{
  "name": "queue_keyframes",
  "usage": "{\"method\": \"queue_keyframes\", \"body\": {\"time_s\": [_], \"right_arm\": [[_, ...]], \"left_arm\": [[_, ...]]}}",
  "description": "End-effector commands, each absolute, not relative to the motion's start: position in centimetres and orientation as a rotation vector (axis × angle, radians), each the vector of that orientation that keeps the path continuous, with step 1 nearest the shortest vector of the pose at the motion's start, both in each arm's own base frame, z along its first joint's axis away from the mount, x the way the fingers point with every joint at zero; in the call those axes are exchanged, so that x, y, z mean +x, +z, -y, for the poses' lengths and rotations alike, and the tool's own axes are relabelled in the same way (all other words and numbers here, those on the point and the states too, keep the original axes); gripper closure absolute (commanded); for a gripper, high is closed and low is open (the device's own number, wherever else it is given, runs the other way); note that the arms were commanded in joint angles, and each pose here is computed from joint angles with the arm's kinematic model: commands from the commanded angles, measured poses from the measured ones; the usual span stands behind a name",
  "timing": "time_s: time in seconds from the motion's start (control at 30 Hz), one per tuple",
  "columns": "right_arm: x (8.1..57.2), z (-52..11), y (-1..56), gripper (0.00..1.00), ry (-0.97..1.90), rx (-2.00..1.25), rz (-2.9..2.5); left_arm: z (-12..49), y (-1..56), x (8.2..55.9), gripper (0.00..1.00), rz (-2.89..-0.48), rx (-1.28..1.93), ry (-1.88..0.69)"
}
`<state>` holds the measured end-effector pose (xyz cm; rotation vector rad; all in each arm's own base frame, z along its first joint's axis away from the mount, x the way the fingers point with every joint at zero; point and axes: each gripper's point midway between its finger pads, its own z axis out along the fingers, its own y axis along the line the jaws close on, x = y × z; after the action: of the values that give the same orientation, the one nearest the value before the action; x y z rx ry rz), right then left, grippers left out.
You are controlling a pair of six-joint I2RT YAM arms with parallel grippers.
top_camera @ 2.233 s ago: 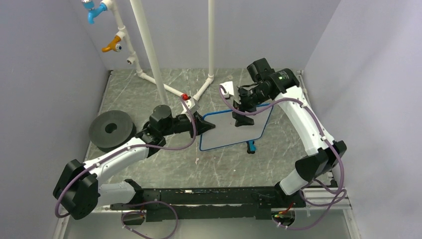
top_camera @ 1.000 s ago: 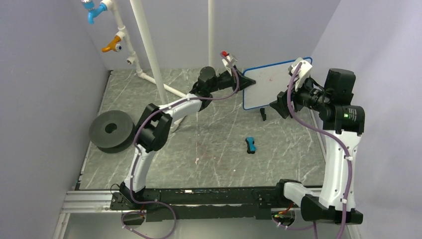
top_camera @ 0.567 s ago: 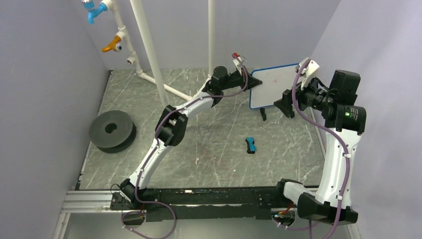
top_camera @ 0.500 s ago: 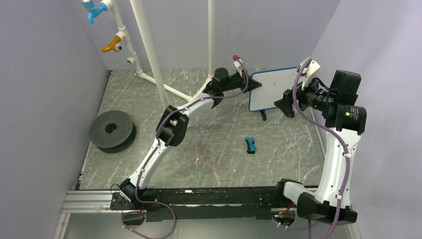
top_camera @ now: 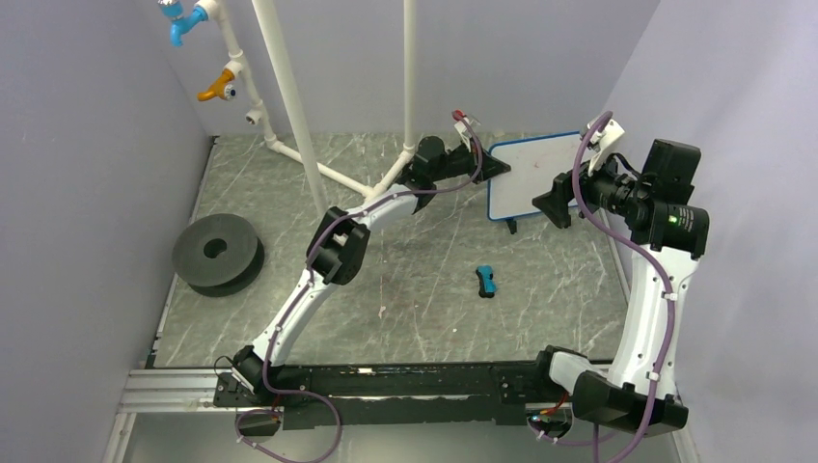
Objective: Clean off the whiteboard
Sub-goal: Place the whiteboard on the whiteboard stand.
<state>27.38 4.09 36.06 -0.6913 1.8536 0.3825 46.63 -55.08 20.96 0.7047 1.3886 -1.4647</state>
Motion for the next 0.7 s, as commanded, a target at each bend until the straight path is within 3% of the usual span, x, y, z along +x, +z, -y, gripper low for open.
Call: {"method": "queue_keyframes", "body": {"time_s": [0.0, 0.67], "right_arm": [[27.5, -4.4, 36.8, 0.00, 0.393, -0.701, -1.806], [27.1, -4.6, 36.4, 0.00, 0.419, -0.711, -1.800]], "left_arm": [[55.0, 29.4, 44.7, 1.00, -1.137, 0.685, -1.502], [55.4, 24.0, 47.0, 1.00, -1.245, 0.699, -1.417]]}}
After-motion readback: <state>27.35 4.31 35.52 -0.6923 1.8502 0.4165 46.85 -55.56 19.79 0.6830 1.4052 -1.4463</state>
